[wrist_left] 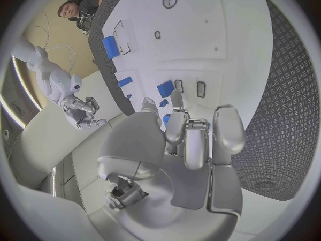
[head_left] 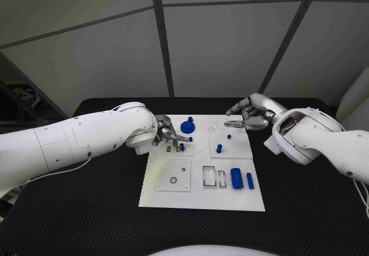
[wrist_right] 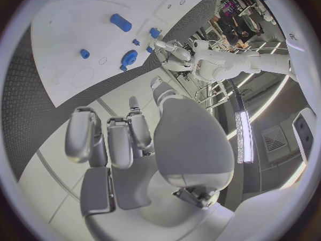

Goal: Assemble the parts on the task board

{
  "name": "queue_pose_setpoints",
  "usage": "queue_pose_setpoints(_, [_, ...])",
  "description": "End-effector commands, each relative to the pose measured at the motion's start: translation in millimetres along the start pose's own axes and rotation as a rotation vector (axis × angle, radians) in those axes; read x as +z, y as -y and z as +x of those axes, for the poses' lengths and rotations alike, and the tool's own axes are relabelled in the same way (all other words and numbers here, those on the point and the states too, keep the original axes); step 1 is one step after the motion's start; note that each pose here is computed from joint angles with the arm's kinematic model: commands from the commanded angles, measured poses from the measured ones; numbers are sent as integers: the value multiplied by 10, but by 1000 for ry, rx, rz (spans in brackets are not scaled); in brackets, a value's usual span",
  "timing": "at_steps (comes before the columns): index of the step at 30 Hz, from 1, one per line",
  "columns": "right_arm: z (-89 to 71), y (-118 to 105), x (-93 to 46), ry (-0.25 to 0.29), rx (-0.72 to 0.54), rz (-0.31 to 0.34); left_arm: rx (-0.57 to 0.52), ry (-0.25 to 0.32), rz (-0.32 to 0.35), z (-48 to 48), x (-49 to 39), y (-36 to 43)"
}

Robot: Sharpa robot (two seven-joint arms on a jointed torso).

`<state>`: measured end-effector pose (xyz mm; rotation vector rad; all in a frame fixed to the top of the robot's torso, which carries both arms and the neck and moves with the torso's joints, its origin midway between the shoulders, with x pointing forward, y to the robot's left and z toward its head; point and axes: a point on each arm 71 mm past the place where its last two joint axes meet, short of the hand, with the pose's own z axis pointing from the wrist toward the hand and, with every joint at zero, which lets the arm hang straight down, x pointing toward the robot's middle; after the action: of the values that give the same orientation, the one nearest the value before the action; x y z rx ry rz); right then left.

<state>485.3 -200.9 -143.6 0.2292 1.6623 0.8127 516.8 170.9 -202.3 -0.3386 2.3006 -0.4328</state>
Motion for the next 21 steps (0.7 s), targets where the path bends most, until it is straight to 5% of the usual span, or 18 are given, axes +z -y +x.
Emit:
queue_pose_setpoints(1, [-3, -12, 6, -6, -4, -1, 42, -17, -18, 5, 6, 10])
queue_pose_setpoints(21, [13, -18, 19, -16, -5, 1, 62, -25, -11, 33, 44, 116])
